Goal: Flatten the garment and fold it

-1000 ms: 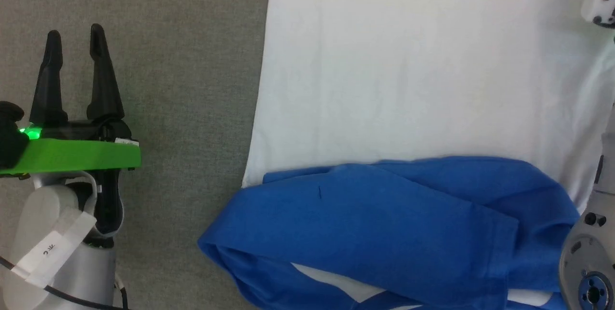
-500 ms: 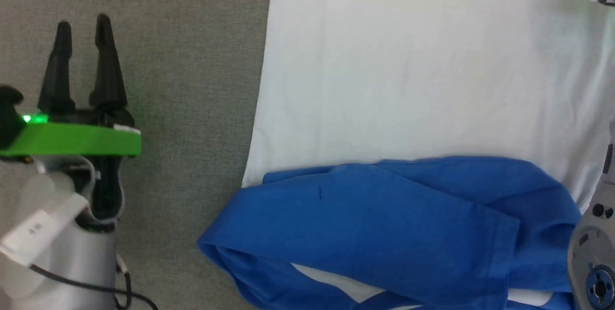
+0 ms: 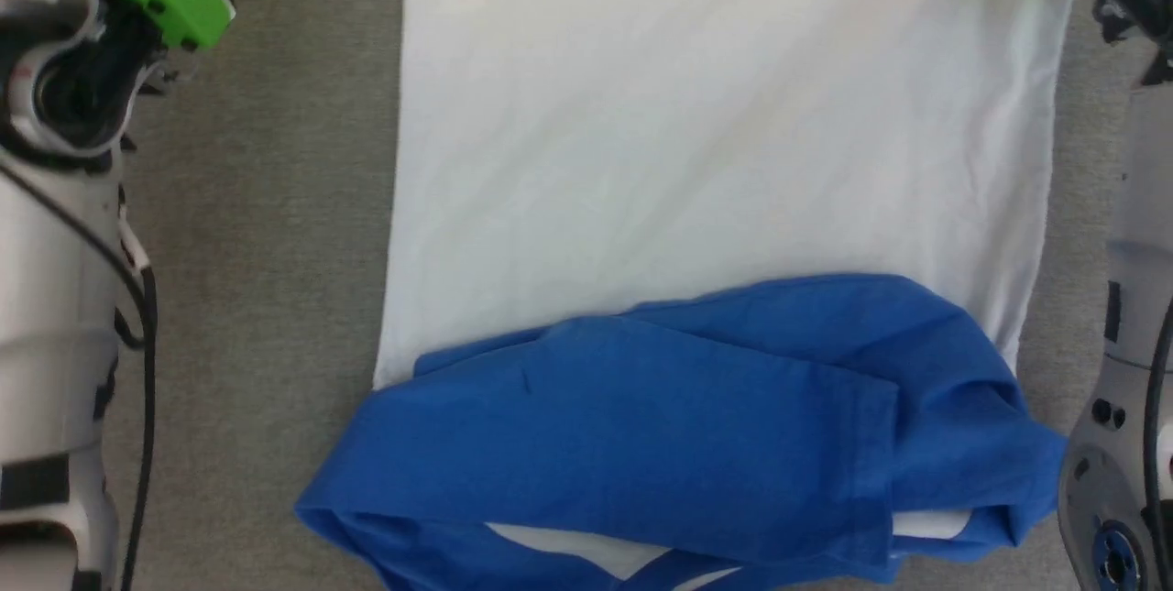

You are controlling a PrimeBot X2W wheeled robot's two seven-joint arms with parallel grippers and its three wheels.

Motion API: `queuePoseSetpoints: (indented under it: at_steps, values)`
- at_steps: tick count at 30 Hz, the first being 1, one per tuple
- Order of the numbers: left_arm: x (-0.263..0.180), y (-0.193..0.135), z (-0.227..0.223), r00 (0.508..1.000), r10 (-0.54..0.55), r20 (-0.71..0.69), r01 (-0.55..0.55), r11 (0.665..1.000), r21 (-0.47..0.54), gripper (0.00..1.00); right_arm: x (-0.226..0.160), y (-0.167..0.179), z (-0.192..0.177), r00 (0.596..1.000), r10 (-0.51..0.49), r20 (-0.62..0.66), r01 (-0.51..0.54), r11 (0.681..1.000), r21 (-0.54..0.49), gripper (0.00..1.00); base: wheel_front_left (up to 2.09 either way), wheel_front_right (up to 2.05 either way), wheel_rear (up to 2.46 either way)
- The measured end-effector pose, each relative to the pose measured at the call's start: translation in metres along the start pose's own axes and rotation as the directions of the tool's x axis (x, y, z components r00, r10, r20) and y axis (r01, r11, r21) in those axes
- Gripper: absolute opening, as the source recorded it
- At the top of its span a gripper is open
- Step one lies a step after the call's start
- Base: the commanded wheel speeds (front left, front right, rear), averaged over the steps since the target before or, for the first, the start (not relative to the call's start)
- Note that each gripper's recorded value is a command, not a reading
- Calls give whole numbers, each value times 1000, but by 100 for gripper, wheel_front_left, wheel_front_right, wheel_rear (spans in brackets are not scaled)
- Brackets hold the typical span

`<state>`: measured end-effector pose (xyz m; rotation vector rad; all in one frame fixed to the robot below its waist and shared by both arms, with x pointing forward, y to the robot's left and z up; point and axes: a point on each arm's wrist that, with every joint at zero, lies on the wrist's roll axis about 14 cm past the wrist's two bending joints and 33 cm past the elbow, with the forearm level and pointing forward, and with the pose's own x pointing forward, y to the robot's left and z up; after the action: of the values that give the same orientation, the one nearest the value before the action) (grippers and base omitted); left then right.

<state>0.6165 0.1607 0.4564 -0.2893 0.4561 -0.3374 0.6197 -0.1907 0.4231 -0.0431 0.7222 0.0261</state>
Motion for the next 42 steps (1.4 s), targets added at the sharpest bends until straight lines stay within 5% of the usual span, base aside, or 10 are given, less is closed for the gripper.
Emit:
queuePoseSetpoints:
  at_steps: [14,22,23,25,28,35,42]
  values:
    - [64,2,-81,927,57,-372,37,969,242,100,14,3,-32,998,41,-39,-42,998,-37,0,0,0,0]
    - [70,-5,-91,895,-9,-446,64,992,107,100,18,-1,-40,998,37,-46,-39,999,-35,0,0,0,0]
    - [69,-8,-90,891,-23,-452,69,994,86,92,18,-2,-39,998,35,-43,-37,999,-36,0,0,0,0]
    - [66,-13,-92,879,-45,-475,84,995,62,47,17,-3,-36,999,33,-34,-34,999,-35,0,0,0,0]
    - [62,-22,-95,866,-72,-495,106,993,41,0,15,-4,-35,999,32,-30,-33,999,-32,0,0,0,0]
    - [61,-41,-100,864,-130,-487,161,987,23,0,12,-13,-34,1000,13,-22,-14,1000,-26,0,0,0,0]
    - [60,-47,-77,924,-162,-346,167,986,-16,0,4,-19,-33,1000,1,-8,-1,1000,-11,0,0,0,0]
